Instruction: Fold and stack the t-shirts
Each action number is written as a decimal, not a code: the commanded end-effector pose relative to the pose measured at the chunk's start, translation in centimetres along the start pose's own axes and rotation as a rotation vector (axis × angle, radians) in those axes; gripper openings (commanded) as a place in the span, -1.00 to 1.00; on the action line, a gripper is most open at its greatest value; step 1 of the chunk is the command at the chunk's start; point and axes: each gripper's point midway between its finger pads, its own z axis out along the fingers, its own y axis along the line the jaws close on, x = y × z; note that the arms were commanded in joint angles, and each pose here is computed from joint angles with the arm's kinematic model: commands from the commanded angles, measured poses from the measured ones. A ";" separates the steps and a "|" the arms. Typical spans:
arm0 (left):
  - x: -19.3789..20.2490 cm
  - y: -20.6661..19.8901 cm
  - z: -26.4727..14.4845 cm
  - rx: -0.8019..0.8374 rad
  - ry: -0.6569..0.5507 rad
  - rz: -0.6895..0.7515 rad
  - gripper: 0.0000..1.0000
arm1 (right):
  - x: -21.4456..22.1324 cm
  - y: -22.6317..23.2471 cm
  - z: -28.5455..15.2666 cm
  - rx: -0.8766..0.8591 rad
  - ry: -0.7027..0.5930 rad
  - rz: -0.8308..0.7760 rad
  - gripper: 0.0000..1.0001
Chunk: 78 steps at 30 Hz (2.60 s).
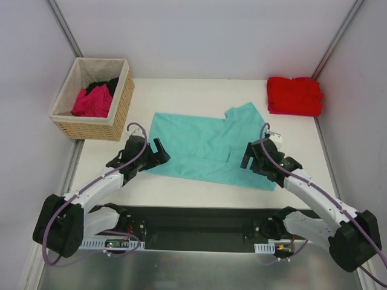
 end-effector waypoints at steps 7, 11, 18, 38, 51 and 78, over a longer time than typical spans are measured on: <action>-1.5 -0.6 3.1 0.017 -0.051 0.040 0.98 | -2.7 3.3 3.8 -0.039 -0.015 -0.020 0.93; -2.1 -1.0 3.6 0.018 -0.050 0.044 0.98 | -2.5 3.3 5.1 -0.030 0.009 -0.007 0.93; 0.0 0.8 3.8 -0.015 -0.017 0.012 0.98 | 0.3 2.6 7.0 -0.012 0.083 -0.011 0.93; 5.9 5.3 -0.8 -0.040 0.006 -0.079 0.98 | 6.9 2.9 7.0 -0.035 0.198 -0.040 0.93; 8.3 6.0 -2.2 -0.033 0.060 -0.118 0.98 | 10.4 2.0 4.0 -0.030 0.194 -0.071 0.93; 8.4 5.1 -4.7 -0.001 0.063 -0.167 0.99 | 8.0 -0.3 -0.1 0.021 0.093 -0.079 0.93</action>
